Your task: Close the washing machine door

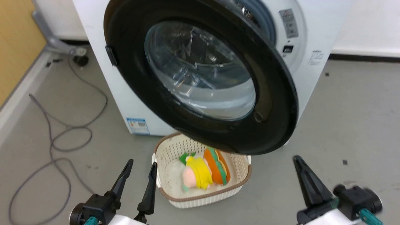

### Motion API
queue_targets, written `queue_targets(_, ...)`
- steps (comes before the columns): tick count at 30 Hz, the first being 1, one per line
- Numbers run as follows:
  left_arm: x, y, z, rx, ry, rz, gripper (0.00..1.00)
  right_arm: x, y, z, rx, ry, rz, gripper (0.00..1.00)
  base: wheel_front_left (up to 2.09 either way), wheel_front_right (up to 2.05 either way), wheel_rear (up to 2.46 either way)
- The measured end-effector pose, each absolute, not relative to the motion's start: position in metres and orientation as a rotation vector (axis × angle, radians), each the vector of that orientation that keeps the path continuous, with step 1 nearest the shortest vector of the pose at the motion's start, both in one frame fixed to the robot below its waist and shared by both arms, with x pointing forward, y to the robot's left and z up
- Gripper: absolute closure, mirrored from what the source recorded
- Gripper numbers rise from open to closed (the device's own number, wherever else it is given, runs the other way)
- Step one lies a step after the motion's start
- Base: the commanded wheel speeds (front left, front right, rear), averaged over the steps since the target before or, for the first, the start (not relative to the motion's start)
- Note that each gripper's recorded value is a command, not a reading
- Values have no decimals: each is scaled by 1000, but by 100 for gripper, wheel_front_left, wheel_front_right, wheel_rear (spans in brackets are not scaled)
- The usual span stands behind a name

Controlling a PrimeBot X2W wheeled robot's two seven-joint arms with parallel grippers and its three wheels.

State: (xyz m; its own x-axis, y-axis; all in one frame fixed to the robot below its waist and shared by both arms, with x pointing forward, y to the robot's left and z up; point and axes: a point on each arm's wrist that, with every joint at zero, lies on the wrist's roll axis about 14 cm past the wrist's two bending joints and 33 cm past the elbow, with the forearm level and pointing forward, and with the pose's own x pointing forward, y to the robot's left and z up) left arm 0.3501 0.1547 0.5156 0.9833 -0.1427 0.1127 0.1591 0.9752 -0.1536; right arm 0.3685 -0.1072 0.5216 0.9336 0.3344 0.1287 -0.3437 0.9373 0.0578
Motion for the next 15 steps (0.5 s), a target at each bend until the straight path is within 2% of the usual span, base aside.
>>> queue_targets(7, 365, 156, 504, -166, -69, -142, 0, 397, -87, 518, -3, -106, 511, 100, 0, 0, 0)
queue_targets(15, 382, 163, 500, -164, -60, -115, 0, 458, -86, 525, -45, -107, 577, 100, 0, 0, 0)
